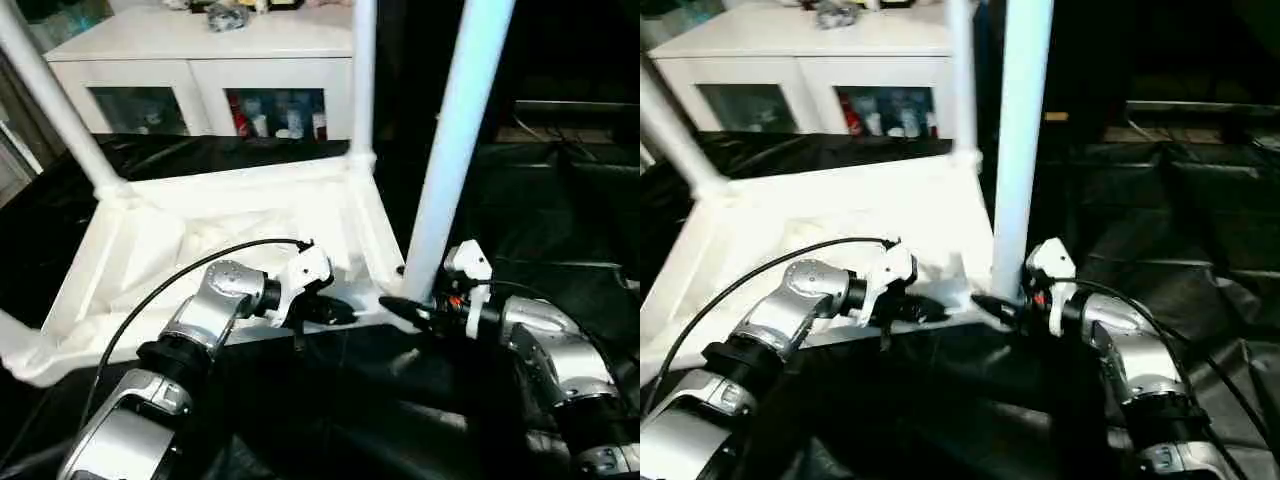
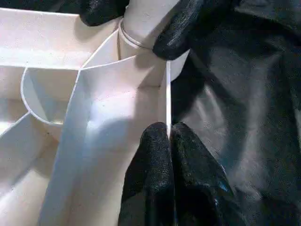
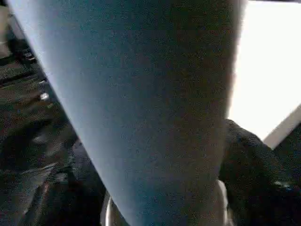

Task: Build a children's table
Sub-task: Rotate leg to tighten

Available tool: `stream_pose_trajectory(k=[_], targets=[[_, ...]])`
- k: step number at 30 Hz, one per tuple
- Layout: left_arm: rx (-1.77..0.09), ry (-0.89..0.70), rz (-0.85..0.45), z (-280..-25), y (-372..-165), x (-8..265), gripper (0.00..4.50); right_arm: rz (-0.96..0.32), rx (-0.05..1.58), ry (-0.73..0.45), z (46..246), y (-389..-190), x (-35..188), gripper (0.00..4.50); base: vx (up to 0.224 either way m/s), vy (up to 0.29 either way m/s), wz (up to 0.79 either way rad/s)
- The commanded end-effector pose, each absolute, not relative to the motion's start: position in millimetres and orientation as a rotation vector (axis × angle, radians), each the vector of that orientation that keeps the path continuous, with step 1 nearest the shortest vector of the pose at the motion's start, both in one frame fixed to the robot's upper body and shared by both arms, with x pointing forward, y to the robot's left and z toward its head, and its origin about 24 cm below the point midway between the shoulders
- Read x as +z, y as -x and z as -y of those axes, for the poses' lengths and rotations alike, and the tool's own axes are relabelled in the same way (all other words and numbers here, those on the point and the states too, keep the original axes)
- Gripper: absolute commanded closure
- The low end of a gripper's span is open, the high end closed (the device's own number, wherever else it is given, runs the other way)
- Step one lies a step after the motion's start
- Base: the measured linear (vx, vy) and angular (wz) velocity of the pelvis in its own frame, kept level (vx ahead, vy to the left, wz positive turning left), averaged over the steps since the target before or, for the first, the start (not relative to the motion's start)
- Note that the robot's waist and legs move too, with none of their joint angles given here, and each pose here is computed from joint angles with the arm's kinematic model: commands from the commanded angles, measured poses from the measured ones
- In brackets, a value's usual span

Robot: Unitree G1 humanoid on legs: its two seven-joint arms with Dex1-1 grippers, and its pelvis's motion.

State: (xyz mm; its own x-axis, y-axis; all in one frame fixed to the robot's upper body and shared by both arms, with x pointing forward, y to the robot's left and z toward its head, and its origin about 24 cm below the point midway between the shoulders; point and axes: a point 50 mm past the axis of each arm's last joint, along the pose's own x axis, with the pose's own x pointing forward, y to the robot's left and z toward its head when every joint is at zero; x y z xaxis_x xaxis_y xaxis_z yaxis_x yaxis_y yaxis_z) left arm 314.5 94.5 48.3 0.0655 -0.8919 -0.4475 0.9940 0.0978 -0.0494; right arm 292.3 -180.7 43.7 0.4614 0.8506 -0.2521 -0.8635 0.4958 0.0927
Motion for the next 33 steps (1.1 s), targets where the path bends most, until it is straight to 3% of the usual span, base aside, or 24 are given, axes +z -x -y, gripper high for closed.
stream_pose_trajectory(k=[1,7,10,12,14,20,22,24,28,33], targets=[[-1.462,-0.312,-0.434,-99.3,-312.4,46.5,4.5,-0.269,1.105,0.057,175.6,-294.0,50.0,1.5,0.0,0.0,0.0],[-1.433,-0.328,-0.438,-105.4,-314.6,48.9,4.5,-0.295,1.176,0.046,172.3,-292.5,49.1,1.9,0.0,0.0,0.0],[-1.375,-0.332,-0.443,-105.1,-317.7,46.8,4.5,-0.308,1.138,0.037,168.8,-295.0,45.8,1.94,0.0,0.0,0.0],[-1.271,-0.302,-0.431,-99.8,-324.8,45.7,4.5,-0.328,0.995,0.065,165.0,-301.7,36.2,1.94,0.0,0.0,0.0],[-1.098,-0.265,-0.4,-84.0,-336.5,45.6,4.5,-0.347,0.71,0.052,155.9,-310.1,17.0,1.96,0.0,0.0,0.0],[-1.056,-0.206,-0.363,-52.8,-339.6,50.9,4.5,-0.352,0.638,-0.002,128.9,-303.8,2.2,1.96,0.0,0.0,0.0],[-1.093,-0.221,-0.349,-44.1,-337.7,52.2,4.5,-0.332,0.675,-0.053,118.9,-301.2,3.6,1.41,0.0,0.0,0.0],[-1.123,-0.24,-0.345,-41.3,-336.5,52.1,4.5,-0.31,0.683,-0.072,117.7,-302.1,7.5,1.26,0.0,0.0,0.0],[-1.159,-0.266,-0.343,-44.9,-335.7,51.4,4.5,-0.235,0.702,-0.025,134.1,-304.6,22.8,1.06,0.0,0.0,0.0],[-1.192,-0.288,-0.304,-49.3,-335.2,52.9,4.5,-0.173,0.779,0.083,190.5,-295.2,50.3,1.06,0.0,0.0,0.0]])
